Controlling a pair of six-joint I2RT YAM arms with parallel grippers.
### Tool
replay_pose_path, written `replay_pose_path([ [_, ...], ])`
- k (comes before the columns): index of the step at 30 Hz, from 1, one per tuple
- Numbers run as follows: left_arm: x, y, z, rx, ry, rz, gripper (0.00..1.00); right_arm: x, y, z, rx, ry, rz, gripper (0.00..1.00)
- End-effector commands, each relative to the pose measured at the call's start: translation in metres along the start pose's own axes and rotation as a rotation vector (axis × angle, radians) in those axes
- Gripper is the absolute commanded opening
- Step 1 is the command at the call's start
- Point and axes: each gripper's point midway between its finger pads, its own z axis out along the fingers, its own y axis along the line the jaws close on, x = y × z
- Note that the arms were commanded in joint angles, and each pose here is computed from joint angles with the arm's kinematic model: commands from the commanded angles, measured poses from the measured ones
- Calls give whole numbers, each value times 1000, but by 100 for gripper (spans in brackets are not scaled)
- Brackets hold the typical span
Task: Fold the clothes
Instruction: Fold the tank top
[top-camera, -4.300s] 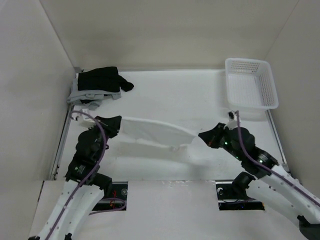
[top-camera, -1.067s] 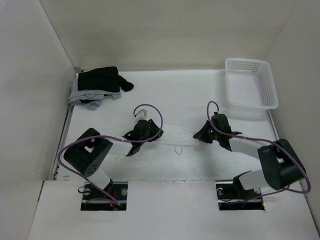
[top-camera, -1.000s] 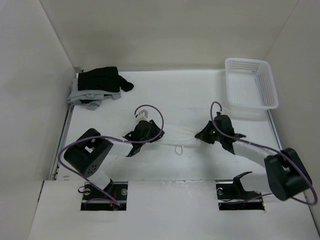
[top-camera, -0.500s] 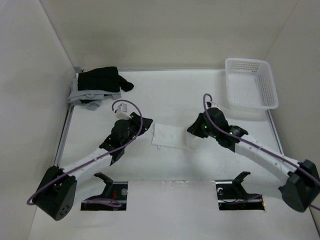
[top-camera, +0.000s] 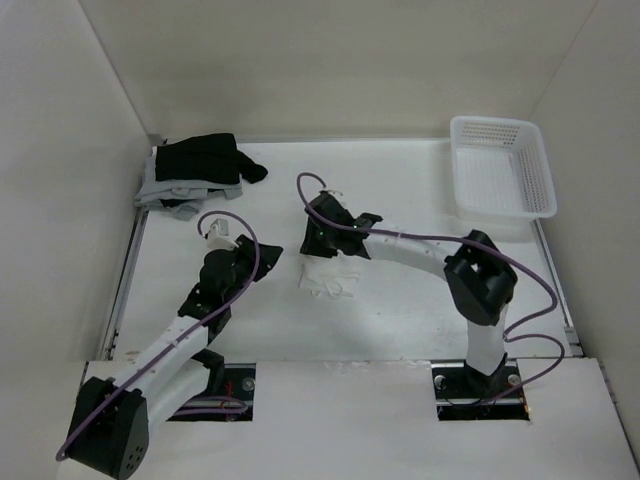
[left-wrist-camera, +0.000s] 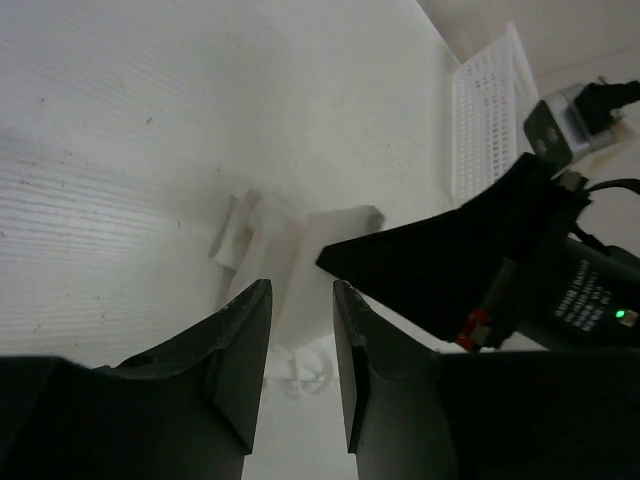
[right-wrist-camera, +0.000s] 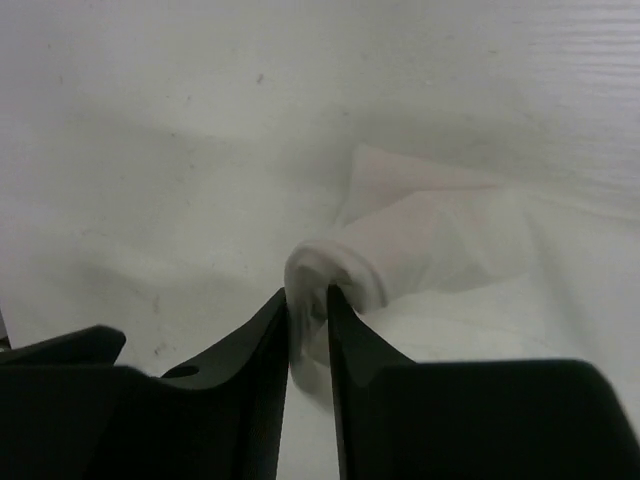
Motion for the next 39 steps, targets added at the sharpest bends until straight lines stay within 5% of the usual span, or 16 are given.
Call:
replay_pose_path([
  [1,-5,-1,-7,27,-5,0,30,13,29,9,-37,27,-10,37],
  [5,-12,3,-11,14,-21,-4,30,14,43,-7,-88,-2,-13,53],
  [10,-9,-8,-6,28,-10,14,30,-4,50,-68,-226,-112,3,52],
  [11,-6,-12,-3,30,0,22,31,-6,48,-79,-253,-137,4,46],
  [14,12,-28,10,49,42,49,31,-11,21,-87,-262,-177,21,8],
  [18,39,-43,19,63,100,96,27,3,-19,-97,-221,-219,-20,0],
  [20,47,-45,14,75,107,123,30,6,-40,-109,-190,-285,-26,7],
  [23,55,-45,-1,90,103,172,42,21,-78,-126,-156,-337,-18,36],
  [26,69,-46,-16,91,129,247,53,37,-106,-138,-161,-352,-9,53],
  [32,106,-58,-27,94,212,334,62,39,-136,-154,-157,-399,38,61],
  [39,127,-59,-38,95,268,268,66,45,-145,-155,-157,-402,44,63],
])
